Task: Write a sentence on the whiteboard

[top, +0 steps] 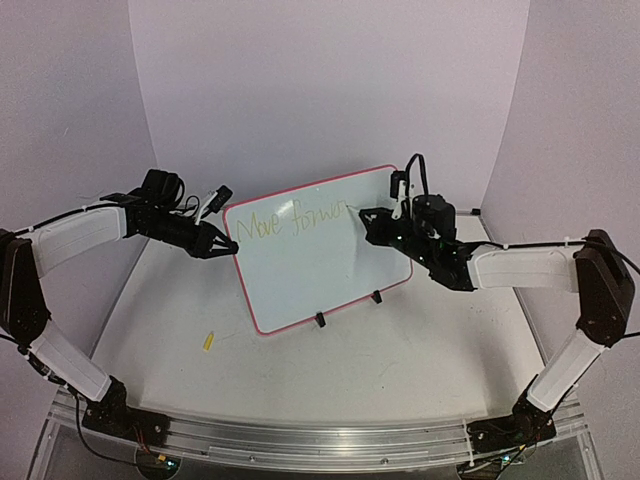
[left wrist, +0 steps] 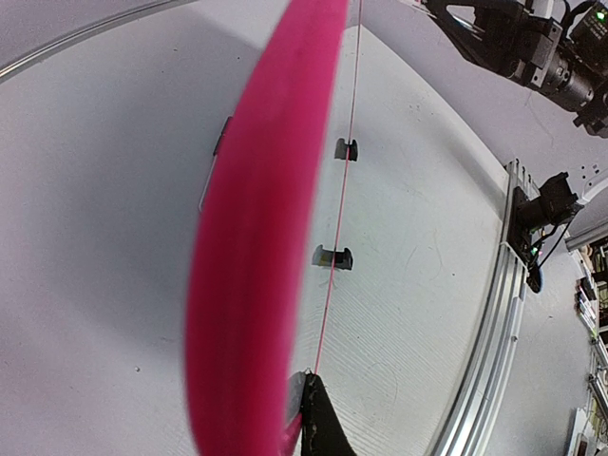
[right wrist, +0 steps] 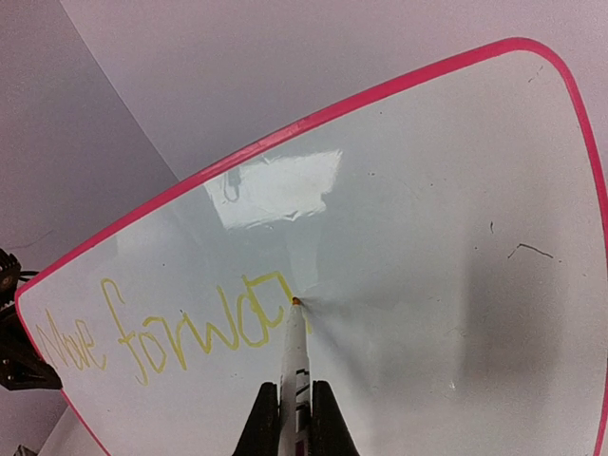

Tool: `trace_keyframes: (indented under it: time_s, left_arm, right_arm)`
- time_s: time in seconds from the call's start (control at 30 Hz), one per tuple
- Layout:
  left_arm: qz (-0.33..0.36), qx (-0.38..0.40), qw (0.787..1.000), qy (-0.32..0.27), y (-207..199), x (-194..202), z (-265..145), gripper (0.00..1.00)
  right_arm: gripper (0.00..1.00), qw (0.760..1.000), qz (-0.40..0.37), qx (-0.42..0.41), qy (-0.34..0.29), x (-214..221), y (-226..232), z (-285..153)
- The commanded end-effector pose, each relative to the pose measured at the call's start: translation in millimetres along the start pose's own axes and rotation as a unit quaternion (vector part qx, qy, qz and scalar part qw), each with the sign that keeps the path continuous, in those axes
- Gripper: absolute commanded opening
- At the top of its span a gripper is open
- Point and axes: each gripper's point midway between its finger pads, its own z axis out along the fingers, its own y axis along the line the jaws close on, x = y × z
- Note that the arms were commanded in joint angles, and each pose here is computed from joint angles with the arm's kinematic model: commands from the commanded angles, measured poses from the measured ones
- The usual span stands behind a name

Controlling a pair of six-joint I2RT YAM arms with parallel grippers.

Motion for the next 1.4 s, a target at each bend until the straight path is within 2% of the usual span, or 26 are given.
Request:
trace_keyframes:
  time_s: [0.0, 0.27, 0.57, 0.9, 1.37]
  left_arm:
    - [0.017, -0.024, 0.999, 0.041, 8, 20, 15, 0.00]
    - [0.017, -0.024, 0.999, 0.040, 8, 19, 15, 0.00]
    - [0.019, -0.023, 0.999, 0.039, 7, 18, 14, 0.00]
    - [0.019, -0.024, 0.999, 0.041, 7, 19, 15, 0.00]
    - [0.019, -0.025, 0.999, 0.042, 7, 20, 16, 0.00]
  right_arm:
    - [0.00, 0.999, 0.010, 0.026, -0.034, -20, -5, 5]
    - [0.00, 0.999, 0.008, 0.020, -0.035, -22, -3, 2]
    - [0.00, 0.998, 0.008, 0.004, -0.066, -39, 2, -27]
    - [0.00, 0.999, 0.011, 0.031, -0.043, -22, -15, -16]
    - [0.00, 0.999, 0.005, 0.027, -0.042, -26, -16, -3]
